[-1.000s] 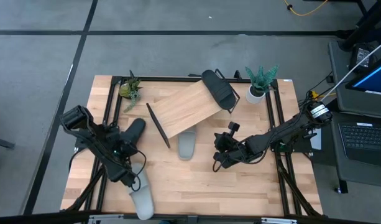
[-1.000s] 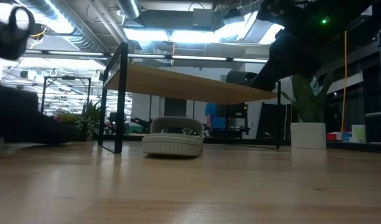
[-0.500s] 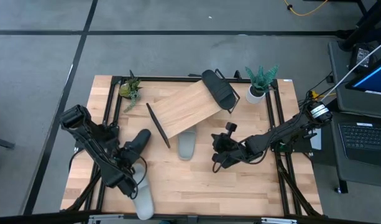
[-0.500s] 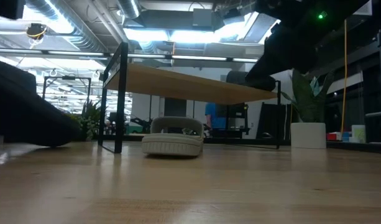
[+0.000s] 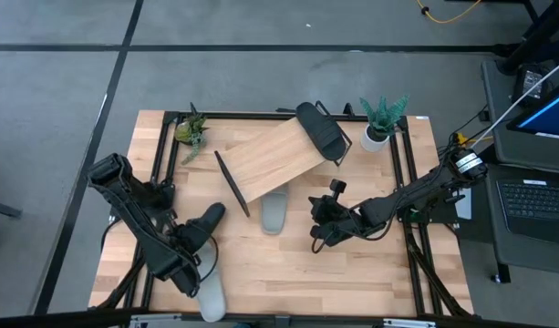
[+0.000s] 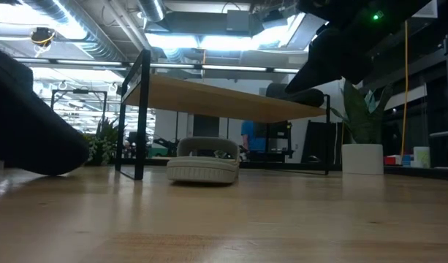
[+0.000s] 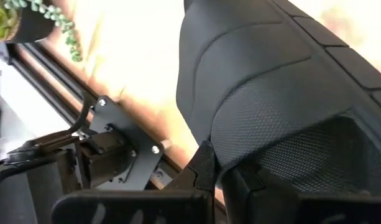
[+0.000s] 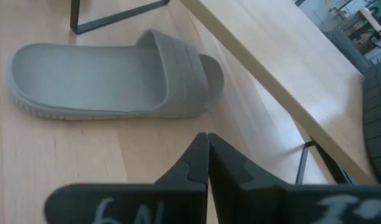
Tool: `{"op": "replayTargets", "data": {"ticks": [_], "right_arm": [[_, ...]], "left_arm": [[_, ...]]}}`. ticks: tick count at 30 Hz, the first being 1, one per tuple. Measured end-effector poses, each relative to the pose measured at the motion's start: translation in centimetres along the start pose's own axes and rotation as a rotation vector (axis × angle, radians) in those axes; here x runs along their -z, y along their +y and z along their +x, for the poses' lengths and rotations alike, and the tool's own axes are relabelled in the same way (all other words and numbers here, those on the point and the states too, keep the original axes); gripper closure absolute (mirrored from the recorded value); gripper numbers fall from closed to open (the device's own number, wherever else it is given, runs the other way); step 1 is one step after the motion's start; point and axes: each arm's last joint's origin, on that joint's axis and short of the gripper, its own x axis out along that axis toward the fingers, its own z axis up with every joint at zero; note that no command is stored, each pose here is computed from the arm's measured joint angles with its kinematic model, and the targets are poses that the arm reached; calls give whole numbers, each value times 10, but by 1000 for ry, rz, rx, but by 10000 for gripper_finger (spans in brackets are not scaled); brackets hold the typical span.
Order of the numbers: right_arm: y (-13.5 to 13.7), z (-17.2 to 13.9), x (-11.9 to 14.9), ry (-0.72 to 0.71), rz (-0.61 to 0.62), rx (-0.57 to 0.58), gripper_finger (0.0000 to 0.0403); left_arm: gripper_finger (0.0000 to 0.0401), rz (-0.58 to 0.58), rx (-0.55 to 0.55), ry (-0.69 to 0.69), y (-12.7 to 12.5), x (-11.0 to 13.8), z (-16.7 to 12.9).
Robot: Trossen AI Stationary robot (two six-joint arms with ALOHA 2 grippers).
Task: Pick and place slides into the shelf
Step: Put the black slipper on the shelf
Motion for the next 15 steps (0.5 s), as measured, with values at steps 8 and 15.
{"op": "replayTargets", "data": {"ticks": [8,15], "right_arm": [[0,0,0,0,1,-1,396],[0,0,0,0,3,-2,396]], "left_arm": [[399,4,123,-32,-2,-5,-31],[399,18,221,-221,-1,-10,-62]]}}
